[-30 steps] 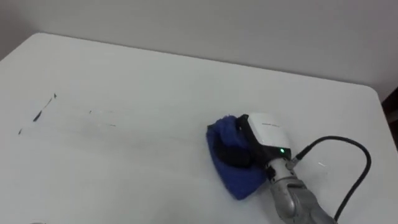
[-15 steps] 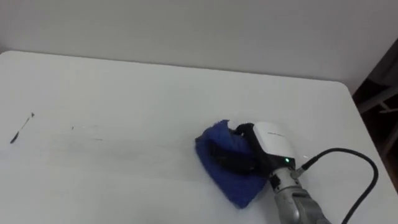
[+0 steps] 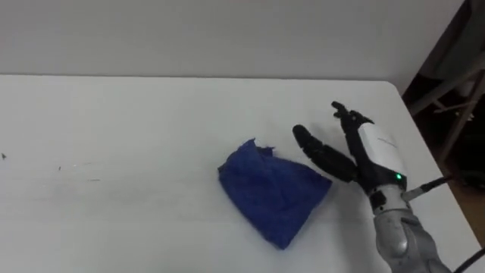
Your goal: Wipe table
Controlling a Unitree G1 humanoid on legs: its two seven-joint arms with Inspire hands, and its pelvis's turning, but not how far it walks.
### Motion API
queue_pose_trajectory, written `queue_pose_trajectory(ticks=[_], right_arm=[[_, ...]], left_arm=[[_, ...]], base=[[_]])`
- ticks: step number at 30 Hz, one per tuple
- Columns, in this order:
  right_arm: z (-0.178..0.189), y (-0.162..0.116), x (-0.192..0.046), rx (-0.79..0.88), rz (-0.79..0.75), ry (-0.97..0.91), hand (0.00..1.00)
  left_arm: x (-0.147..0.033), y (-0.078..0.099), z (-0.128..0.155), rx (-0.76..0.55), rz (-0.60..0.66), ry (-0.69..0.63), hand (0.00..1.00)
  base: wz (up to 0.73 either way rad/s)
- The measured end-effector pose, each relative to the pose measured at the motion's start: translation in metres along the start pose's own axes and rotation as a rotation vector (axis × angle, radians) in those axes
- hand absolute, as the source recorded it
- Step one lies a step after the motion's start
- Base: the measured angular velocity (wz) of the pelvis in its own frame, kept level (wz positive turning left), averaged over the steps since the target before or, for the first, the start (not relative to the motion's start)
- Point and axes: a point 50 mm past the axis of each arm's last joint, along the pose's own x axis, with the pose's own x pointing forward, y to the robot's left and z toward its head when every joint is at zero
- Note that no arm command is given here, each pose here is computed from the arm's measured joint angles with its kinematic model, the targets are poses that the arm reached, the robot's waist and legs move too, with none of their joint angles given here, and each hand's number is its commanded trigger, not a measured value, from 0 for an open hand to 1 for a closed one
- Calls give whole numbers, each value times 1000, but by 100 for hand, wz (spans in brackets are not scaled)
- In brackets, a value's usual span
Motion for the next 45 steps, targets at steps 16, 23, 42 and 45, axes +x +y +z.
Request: queue_pose_trajectory(ticks=[16, 23, 42, 45], right_arm=[[-86, -77, -16, 61, -423, 362, 0], [-138, -78, -48, 181, -544, 656, 0], [-206, 11, -233, 467, -456, 1648, 0], [-195, 34, -254, 479, -363, 1734, 0]], left_arm=[[-9, 27, -35, -114, 96, 105, 0], [-10, 40, -36, -164, 139, 105, 0], [-13, 52, -46, -190, 179, 160, 0], [-14, 49, -53, -190, 171, 198, 0]], base=[[-4], [-4], [0], [1]])
